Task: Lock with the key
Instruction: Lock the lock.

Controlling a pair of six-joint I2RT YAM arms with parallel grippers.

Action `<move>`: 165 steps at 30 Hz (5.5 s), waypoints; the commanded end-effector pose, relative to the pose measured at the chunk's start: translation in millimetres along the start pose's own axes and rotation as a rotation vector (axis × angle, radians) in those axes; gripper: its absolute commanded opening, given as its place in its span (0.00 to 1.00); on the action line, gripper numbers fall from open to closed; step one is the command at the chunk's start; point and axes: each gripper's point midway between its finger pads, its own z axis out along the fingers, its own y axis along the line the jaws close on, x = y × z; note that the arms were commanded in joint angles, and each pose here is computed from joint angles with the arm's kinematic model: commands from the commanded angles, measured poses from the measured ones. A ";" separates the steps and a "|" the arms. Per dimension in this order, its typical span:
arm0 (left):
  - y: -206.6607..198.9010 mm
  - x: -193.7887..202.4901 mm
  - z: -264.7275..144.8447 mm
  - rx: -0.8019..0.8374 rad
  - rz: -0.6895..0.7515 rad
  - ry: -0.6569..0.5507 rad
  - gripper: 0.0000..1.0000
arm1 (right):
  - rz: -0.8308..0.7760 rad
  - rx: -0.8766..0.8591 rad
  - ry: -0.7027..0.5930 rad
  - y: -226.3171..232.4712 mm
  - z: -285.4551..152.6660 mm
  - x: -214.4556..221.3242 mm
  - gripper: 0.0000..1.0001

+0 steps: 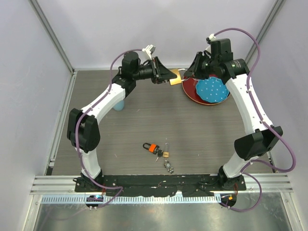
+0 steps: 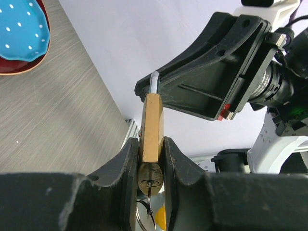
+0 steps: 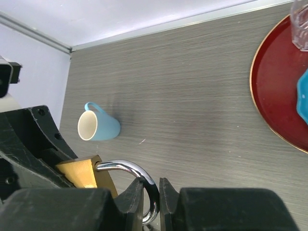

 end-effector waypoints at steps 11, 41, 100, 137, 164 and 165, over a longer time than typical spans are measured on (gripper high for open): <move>-10.2 131.5 30.9 0.050 -0.082 0.323 0.00 | -0.151 -0.772 -0.154 176.2 -76.1 -47.2 0.06; -50.8 0.5 -55.8 0.133 0.011 -0.195 0.00 | -0.006 -0.756 -0.268 100.1 -76.6 -65.1 0.85; -96.5 -6.9 -71.8 0.246 0.057 -0.222 0.00 | 0.167 -0.871 -0.075 138.0 0.5 -28.9 0.02; -60.5 26.0 -125.6 -0.070 0.127 -0.257 0.72 | 0.141 -0.935 -0.074 160.7 -21.9 -49.0 0.01; -55.9 14.5 -89.9 0.032 0.091 -0.214 0.00 | 0.150 -0.947 -0.078 161.8 -21.4 -50.9 0.01; -55.5 15.4 -89.9 0.035 0.088 -0.211 0.00 | 0.149 -0.949 -0.080 162.7 -22.0 -51.1 0.02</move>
